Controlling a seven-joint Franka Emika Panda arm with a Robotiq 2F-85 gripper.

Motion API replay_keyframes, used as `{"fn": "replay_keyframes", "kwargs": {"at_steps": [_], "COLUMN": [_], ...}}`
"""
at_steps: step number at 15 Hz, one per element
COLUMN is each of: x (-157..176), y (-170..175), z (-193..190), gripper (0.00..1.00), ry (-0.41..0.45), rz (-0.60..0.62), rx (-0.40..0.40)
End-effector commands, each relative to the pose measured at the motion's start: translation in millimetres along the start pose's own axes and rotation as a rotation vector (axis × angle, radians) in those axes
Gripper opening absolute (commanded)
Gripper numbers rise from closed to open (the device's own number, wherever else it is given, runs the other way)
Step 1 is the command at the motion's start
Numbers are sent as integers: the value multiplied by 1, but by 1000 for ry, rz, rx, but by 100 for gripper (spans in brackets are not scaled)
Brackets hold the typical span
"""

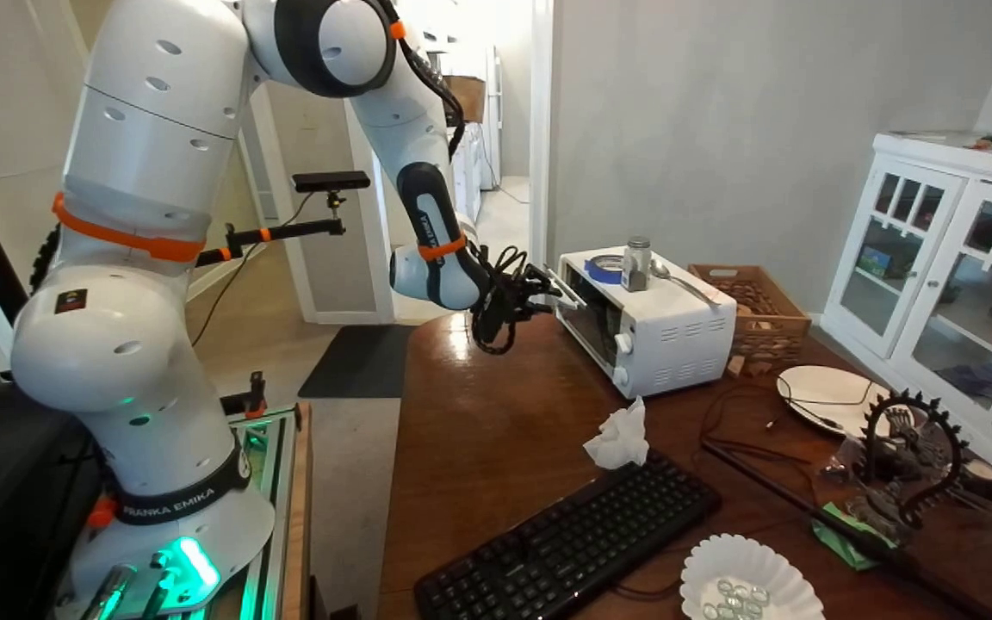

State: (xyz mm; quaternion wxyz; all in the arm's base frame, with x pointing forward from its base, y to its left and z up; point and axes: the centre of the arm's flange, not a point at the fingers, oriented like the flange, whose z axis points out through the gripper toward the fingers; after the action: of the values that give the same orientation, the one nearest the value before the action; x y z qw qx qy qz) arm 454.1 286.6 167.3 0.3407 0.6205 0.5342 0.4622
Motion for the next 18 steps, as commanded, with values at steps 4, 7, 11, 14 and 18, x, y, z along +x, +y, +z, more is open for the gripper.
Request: {"fn": "replay_keyframes", "kwargs": {"at_steps": [4,7,11,14,18], "x": [-18,-21,-16,-39,-54], "y": [-31,-50,-65,-73,-73], "z": [5,3,2,10,17], "gripper": [50,41,65,88,91], "ry": [110,122,50,-85,-175], "rz": [172,252,288,108,-96], "rx": [201,323,523,464,406]}}
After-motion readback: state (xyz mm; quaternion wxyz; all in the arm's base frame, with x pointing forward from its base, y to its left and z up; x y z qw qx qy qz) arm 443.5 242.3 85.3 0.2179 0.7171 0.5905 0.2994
